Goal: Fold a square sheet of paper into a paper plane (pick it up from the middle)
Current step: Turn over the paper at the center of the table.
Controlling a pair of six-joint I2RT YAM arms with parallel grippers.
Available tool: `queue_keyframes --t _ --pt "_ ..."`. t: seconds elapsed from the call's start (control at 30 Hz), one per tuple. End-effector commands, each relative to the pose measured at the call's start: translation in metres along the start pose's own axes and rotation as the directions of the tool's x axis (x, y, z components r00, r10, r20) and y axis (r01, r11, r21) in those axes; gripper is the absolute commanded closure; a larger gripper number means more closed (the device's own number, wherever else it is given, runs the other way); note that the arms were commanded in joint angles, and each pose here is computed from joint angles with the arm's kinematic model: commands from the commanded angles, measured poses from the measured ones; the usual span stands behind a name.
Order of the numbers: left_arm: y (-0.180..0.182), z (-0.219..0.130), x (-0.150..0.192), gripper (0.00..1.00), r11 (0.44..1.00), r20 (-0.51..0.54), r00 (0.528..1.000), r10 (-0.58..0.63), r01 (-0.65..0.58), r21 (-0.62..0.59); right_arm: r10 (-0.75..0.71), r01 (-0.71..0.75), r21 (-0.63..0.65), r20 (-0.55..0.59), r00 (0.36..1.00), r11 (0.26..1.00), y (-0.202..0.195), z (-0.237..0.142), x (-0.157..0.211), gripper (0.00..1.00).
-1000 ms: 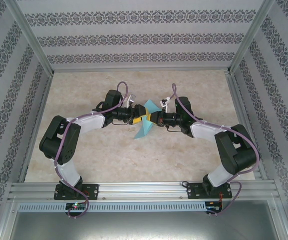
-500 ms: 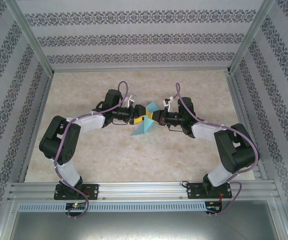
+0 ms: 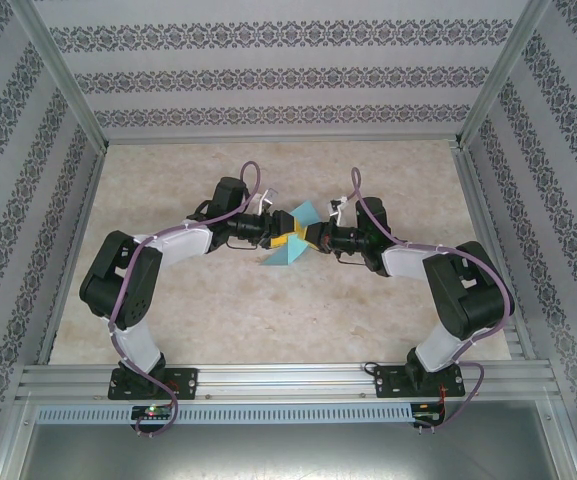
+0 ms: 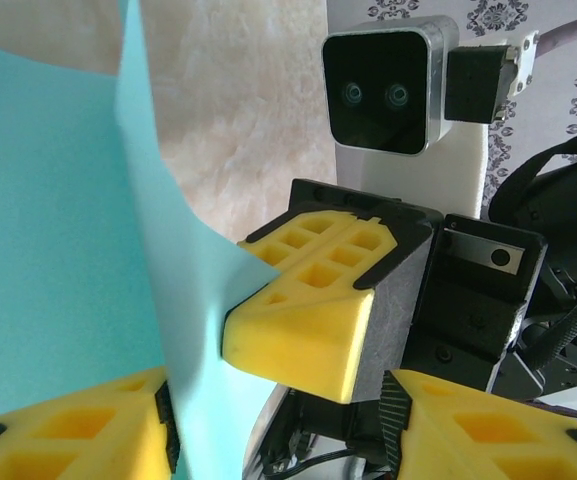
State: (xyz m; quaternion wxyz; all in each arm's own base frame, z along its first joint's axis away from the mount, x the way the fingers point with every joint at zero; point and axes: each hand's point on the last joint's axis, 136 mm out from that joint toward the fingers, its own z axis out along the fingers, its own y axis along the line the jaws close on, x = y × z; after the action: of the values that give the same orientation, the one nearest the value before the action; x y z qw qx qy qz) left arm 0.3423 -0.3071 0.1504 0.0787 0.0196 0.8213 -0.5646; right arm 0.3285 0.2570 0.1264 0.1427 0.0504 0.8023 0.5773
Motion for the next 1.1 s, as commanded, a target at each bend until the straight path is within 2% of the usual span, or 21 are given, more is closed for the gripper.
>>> queue_keyframes --t 0.0,0.23,0.33,0.77,0.9,1.07 --pt "-0.001 0.005 0.006 0.46 1.000 -0.040 0.999 0.028 -0.028 -0.004 0.002 -0.002 -0.012 -0.002 1.000 1.000 -0.005 -0.002 0.001 0.98" --pt "0.004 0.006 0.010 0.60 0.999 -0.056 0.998 0.024 -0.026 -0.023 0.004 -0.004 -0.014 -0.004 1.000 1.000 -0.004 -0.002 0.001 0.96" --pt "0.013 0.006 0.011 0.64 0.997 -0.055 0.998 0.019 -0.022 -0.069 -0.001 0.001 -0.015 -0.005 1.000 1.000 -0.003 -0.003 0.001 0.96" --pt "0.019 0.008 0.014 0.85 0.996 -0.068 0.998 0.014 -0.020 -0.089 -0.005 0.005 -0.003 -0.010 1.000 1.000 -0.002 -0.003 0.003 0.93" --pt "0.020 0.008 0.013 0.88 0.996 -0.065 0.998 0.010 -0.016 -0.092 -0.013 0.013 0.016 -0.010 1.000 1.000 -0.003 -0.006 0.004 0.86" --pt "0.019 0.009 0.010 0.89 0.996 -0.058 0.998 0.004 -0.010 -0.093 -0.031 0.031 0.086 0.001 1.000 0.996 -0.007 -0.015 0.006 0.63"
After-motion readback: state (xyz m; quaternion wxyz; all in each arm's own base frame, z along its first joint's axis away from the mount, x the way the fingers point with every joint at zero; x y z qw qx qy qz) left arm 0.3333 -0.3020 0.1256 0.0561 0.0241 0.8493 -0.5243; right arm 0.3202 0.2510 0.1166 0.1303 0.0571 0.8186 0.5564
